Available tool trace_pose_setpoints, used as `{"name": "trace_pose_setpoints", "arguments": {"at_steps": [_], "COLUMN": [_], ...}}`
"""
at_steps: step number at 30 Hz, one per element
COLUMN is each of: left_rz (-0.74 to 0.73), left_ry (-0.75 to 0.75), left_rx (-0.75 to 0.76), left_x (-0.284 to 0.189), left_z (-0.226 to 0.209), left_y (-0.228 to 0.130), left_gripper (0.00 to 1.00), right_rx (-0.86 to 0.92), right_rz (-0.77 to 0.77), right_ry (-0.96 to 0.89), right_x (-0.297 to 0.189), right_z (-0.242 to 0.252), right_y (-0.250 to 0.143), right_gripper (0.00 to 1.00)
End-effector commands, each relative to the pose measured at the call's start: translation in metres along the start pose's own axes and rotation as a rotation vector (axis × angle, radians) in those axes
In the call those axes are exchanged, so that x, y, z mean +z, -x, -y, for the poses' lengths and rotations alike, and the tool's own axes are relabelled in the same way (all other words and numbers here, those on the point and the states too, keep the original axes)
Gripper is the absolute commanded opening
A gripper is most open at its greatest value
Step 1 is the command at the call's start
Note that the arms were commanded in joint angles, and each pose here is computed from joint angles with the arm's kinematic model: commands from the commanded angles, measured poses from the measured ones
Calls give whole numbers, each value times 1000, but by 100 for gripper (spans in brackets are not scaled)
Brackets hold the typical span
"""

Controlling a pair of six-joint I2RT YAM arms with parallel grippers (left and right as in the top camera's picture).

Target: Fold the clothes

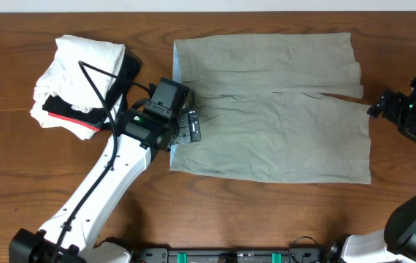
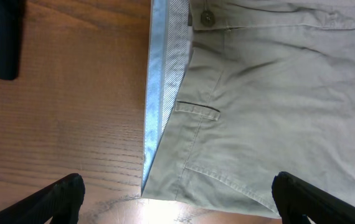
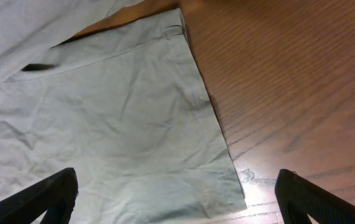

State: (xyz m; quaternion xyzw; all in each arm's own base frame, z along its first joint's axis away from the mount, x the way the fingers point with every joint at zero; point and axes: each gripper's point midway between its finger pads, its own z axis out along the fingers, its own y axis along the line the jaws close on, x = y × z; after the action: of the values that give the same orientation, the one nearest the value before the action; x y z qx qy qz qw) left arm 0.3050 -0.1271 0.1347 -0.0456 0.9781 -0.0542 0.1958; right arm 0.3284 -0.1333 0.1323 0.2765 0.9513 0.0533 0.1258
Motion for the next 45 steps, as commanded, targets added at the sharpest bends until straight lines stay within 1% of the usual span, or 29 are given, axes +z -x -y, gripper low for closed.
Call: {"name": "trace_pose_setpoints", "arguments": {"at_steps": [1, 39, 41, 43, 45], "left_rz": [15, 15, 15, 15, 15], "left_ry": [10, 10, 10, 10, 10], "left_rx": [-1, -1, -1, -1, -1], "left_x": [-3, -3, -3, -3, -3], "left_z": [-2, -2, -2, -2, -2], "left_y": [4, 4, 4, 4, 4], "left_gripper": [98, 98, 98, 98, 98], "right_rx": [-1, 0, -3, 11, 20], "right_rz": [15, 15, 31, 105, 90], "right_ry": [0, 0, 1, 43, 92], "right_x": [-4, -4, -4, -6, -6], "right_z": [0, 0, -1, -8, -17], "right_y": [3, 3, 7, 25, 22], "right_gripper": [99, 99, 99, 99, 99]}}
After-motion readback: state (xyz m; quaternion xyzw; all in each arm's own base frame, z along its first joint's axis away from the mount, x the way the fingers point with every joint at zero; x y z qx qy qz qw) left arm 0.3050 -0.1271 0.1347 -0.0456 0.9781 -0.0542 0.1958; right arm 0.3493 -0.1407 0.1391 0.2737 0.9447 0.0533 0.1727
